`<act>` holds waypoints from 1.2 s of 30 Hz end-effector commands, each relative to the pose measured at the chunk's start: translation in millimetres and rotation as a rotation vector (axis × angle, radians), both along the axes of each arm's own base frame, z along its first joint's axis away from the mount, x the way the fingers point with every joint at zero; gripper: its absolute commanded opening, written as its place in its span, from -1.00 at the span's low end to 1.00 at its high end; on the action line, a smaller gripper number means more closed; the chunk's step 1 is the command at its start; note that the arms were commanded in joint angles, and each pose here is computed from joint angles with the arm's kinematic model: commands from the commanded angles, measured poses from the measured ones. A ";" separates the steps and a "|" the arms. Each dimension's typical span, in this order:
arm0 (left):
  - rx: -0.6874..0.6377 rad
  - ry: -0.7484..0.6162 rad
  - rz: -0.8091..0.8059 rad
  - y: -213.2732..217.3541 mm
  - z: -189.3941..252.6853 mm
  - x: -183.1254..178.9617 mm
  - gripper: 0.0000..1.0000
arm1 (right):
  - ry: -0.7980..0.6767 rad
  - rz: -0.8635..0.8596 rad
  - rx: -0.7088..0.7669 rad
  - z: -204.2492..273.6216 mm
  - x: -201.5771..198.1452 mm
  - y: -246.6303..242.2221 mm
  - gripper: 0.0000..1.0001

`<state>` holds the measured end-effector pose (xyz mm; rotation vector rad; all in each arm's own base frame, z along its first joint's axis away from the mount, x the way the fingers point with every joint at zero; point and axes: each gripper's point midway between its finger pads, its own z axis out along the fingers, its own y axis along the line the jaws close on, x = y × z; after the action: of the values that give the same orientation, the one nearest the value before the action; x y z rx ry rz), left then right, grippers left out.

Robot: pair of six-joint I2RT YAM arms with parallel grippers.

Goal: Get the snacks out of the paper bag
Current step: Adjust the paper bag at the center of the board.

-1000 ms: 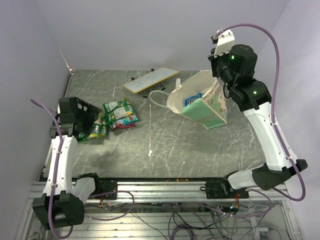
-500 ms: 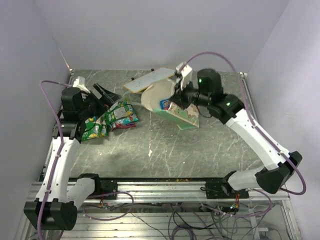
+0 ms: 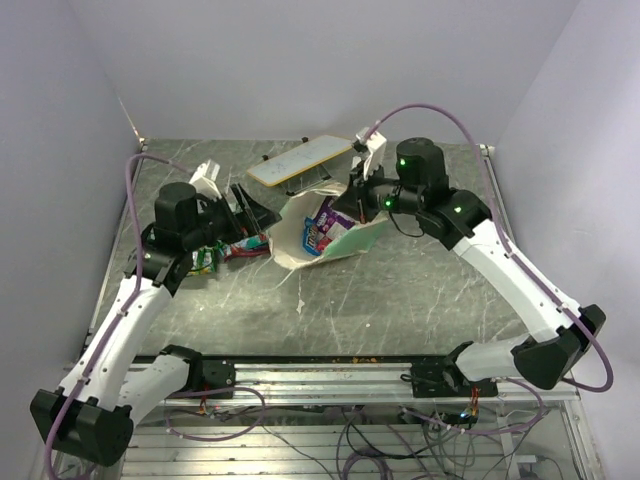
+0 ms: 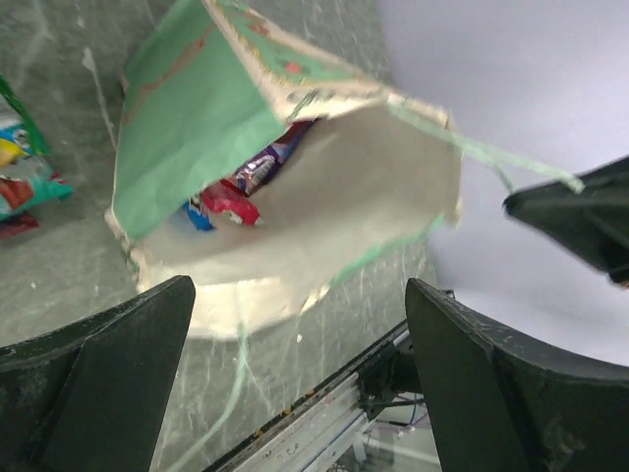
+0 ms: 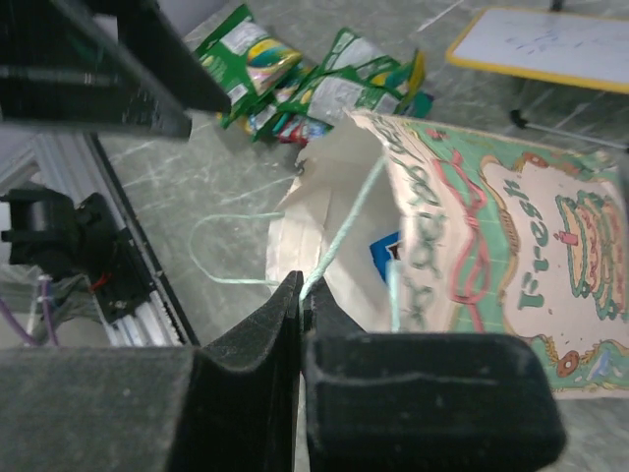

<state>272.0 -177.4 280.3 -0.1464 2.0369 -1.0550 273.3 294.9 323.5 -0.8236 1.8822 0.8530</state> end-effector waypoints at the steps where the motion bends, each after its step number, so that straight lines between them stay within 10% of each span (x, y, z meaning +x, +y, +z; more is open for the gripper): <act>1: -0.018 -0.035 -0.016 -14.4 0.0 -6.6 0.96 | -0.066 -0.147 -0.124 8.3 20.2 -43.3 -1.00; 12: 0.009 -0.032 -0.052 -28.2 3.6 -0.6 0.97 | -0.448 -0.593 -0.368 93.8 88.0 -196.9 -1.00; 24: 0.063 -0.042 -0.123 -29.1 7.8 -11.1 0.99 | -0.664 -0.645 -0.533 152.3 119.3 -209.8 -1.00; 36: 0.138 -0.040 -0.167 -25.3 -4.7 -17.8 0.99 | -0.129 -0.266 -0.284 -16.2 2.2 -80.4 -1.00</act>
<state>261.4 -200.6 272.6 0.0559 2.1080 -0.9987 338.7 160.2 358.1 -0.7599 1.8632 0.0033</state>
